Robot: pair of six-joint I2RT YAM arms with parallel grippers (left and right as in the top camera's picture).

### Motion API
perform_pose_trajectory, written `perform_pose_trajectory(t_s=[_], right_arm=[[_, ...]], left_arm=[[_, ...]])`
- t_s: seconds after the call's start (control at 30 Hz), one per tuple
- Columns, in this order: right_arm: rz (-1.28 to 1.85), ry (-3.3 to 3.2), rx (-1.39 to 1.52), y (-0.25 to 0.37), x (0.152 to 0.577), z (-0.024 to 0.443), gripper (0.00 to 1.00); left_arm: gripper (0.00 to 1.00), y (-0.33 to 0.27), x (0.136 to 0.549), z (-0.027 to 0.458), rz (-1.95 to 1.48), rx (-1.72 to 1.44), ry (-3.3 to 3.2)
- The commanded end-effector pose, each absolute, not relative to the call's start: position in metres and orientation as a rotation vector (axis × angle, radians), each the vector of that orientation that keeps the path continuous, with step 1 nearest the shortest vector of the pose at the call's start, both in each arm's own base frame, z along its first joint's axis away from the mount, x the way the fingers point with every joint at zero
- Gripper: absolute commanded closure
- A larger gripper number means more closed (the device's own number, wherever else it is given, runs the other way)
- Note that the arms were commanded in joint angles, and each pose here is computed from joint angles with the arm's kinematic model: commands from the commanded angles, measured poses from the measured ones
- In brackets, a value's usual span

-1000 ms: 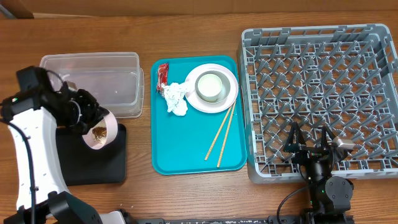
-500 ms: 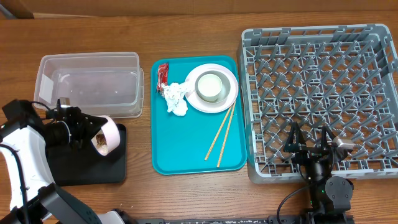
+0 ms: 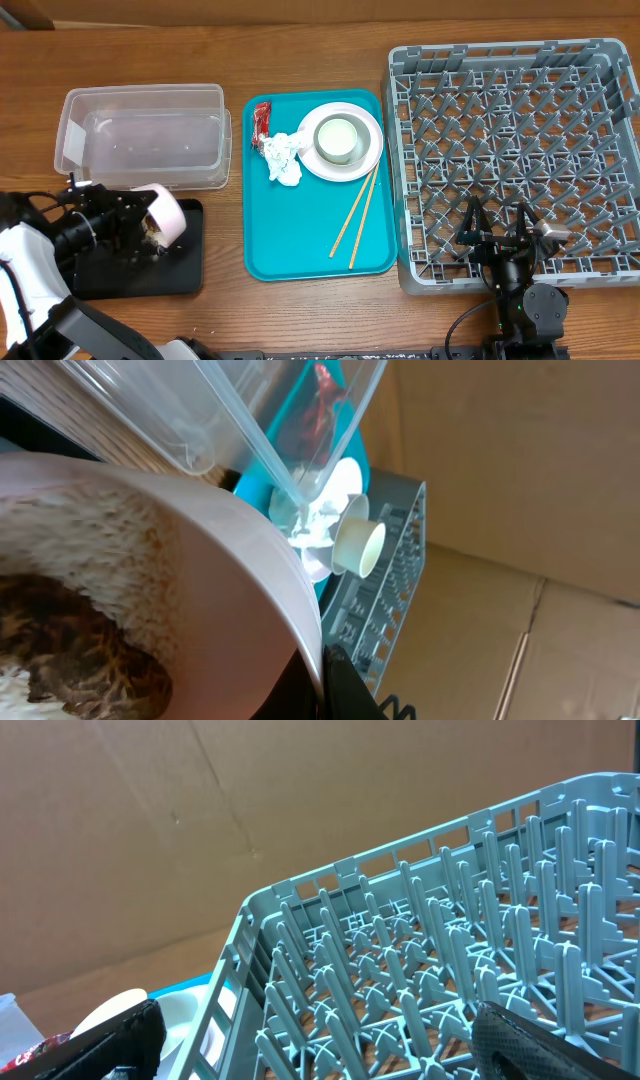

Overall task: Sort waste into correct bins and load items into the dishwasher
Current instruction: 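Tilt the pink bowl to dump rice onto the black tray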

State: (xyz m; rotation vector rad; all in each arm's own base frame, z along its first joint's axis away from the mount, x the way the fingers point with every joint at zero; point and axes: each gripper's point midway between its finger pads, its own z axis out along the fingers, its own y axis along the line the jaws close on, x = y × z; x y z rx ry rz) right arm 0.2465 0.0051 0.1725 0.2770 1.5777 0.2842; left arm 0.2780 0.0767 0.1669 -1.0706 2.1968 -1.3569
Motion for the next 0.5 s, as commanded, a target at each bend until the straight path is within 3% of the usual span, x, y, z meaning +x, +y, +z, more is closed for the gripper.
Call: perform_pose_trajectory(t_s=[0.0,0.47], right_arm=[[0.281,1.571,0.278,0.0041,0.2465,0.1711,0.0],[0.281,1.571,0.278,0.0041,0.2465,0.1711,0.0]], left_arm=[[0.96,0.0804,0.2772,0.1744,-1.378,-1.029,2.142],[0.96,0.0829,0.2745,0.1743,-1.384,-1.057,2.131]])
